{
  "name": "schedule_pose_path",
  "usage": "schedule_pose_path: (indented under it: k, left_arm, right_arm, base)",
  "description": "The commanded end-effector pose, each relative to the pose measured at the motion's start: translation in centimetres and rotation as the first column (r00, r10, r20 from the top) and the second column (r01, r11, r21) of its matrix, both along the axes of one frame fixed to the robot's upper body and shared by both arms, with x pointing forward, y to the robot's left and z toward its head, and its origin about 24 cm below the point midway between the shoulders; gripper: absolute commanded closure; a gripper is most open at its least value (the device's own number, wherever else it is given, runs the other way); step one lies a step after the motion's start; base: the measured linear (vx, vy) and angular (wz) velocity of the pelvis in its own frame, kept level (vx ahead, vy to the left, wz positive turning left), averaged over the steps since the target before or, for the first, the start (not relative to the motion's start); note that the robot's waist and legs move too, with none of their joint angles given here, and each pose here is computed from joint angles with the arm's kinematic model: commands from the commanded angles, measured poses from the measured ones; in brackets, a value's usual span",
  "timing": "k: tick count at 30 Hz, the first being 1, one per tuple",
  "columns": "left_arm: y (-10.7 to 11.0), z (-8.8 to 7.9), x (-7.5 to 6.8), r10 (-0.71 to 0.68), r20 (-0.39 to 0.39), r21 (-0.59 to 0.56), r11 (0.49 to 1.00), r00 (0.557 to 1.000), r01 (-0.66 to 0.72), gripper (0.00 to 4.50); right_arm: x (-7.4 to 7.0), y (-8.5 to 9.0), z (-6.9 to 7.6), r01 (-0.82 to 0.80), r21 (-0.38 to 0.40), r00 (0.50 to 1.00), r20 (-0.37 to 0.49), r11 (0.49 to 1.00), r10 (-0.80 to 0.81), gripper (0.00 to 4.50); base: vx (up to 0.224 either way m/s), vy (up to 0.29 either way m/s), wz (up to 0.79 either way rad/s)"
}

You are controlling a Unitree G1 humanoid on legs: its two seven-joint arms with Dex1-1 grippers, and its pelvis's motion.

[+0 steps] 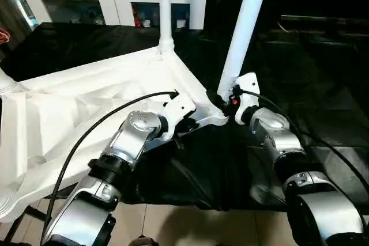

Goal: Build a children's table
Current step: Rotate leg to tighten

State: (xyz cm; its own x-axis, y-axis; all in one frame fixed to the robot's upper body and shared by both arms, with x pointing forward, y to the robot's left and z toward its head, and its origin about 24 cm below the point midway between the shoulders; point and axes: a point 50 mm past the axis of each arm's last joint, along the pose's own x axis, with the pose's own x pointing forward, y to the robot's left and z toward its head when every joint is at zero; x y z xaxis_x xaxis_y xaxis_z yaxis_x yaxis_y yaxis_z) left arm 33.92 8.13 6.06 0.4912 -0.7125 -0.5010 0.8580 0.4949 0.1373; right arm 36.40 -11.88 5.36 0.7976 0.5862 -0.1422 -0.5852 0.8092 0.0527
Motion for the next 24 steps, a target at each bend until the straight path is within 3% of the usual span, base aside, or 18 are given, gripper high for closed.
schedule_pose_path:
  k: [1,4,9,15,24]
  left_arm:
    - [-1.2,2.9,0.4,-0.046,0.123,-0.066,0.996,0.991,0.054,4.5]
    - [-0.8,3.0,0.5,-0.052,0.124,-0.072,0.996,0.991,0.061,4.5]
    - [-0.5,3.2,0.3,-0.087,0.118,-0.067,0.993,0.989,0.095,4.5]
    - [-0.2,3.2,0.3,-0.128,0.112,-0.053,0.989,0.985,0.135,4.5]
    - [0.2,3.2,0.2,-0.154,0.101,-0.044,0.986,0.983,0.159,4.5]
  right_arm:
    - [-2.5,2.1,-4.4,-0.107,0.019,0.975,-0.193,0.994,0.108,1.52]
    - [-2.4,2.4,-3.5,-0.164,0.089,0.973,-0.147,0.982,0.176,1.4]
    - [-2.4,2.3,-2.7,-0.216,0.124,0.967,-0.107,0.969,0.229,0.94]
    - [-2.6,1.4,-2.8,-0.24,0.092,0.962,-0.112,0.966,0.25,0.47]
    - [-2.6,0.1,-2.8,-0.231,0.091,0.963,-0.118,0.969,0.24,0.47]
  base:
    - [0.0,0.0,0.0]
    - [0.0,0.0,0.0]
    - [0.0,0.0,0.0]
    - [0.0,0.0,0.0]
    - [0.0,0.0,0.0]
